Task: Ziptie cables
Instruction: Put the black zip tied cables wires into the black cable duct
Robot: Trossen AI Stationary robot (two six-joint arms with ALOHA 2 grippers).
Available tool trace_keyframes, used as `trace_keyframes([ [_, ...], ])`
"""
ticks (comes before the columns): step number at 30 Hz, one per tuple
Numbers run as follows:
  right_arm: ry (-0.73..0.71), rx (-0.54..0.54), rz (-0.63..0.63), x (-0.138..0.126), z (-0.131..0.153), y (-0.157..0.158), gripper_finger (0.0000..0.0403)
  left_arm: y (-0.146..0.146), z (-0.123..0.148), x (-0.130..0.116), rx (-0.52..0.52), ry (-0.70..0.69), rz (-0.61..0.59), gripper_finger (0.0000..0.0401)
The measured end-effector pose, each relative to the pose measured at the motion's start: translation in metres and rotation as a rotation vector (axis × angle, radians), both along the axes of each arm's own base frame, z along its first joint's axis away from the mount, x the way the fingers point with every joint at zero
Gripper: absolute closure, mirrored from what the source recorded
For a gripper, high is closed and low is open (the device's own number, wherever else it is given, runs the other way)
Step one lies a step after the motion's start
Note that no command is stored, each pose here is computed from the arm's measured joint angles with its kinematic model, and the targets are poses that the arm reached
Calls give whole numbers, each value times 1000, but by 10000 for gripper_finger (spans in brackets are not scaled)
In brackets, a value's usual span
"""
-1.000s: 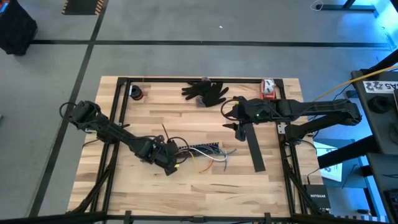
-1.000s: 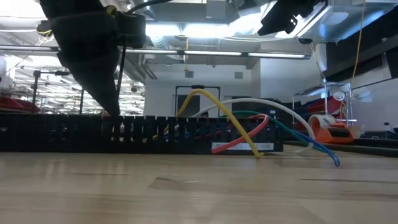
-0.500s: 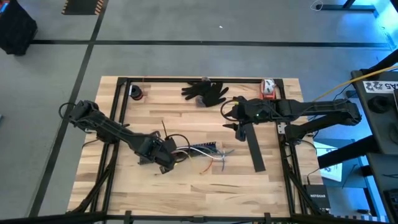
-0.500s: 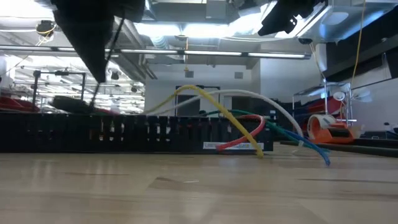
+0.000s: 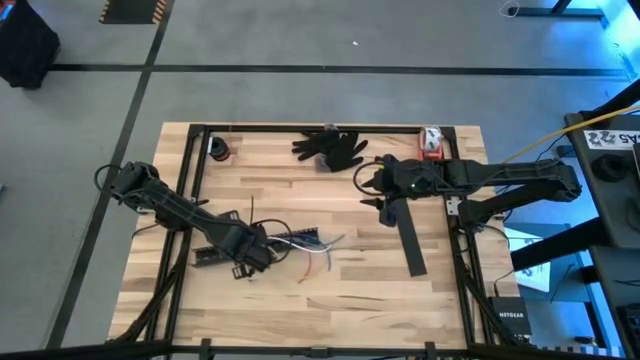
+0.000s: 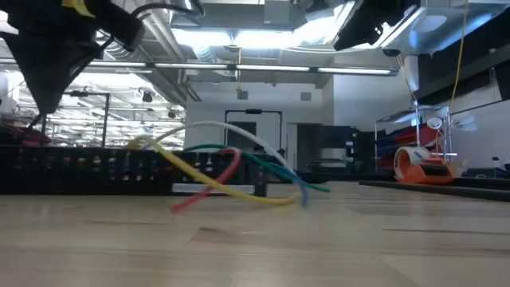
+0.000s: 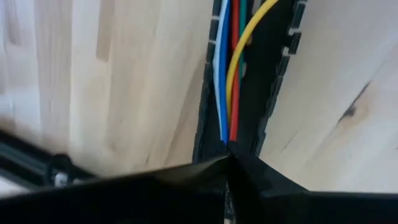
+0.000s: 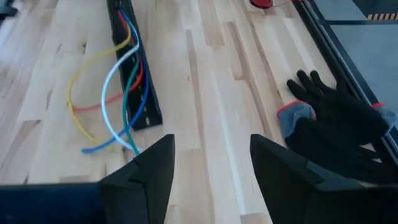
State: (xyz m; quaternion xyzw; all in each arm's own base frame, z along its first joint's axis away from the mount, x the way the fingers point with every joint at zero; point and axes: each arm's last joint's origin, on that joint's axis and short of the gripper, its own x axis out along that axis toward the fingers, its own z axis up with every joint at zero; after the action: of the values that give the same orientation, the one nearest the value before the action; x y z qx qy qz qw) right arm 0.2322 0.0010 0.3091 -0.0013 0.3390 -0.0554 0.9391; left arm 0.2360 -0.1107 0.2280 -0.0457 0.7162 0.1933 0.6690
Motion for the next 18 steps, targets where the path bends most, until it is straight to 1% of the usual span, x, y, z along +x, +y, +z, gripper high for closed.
trace_keyframes([
  [3,18,0,-2,-1,-1,0,201,-2,-1,-6,-18,60,-33,401],
  [8,15,8,-10,-1,-1,0,201,-9,-7,-18,6,120,-96,401],
  [14,13,18,-19,-1,-1,0,201,-20,-16,-35,34,180,-118,401],
  [18,11,24,-23,-1,-1,0,201,-25,-20,-48,83,234,-109,401],
])
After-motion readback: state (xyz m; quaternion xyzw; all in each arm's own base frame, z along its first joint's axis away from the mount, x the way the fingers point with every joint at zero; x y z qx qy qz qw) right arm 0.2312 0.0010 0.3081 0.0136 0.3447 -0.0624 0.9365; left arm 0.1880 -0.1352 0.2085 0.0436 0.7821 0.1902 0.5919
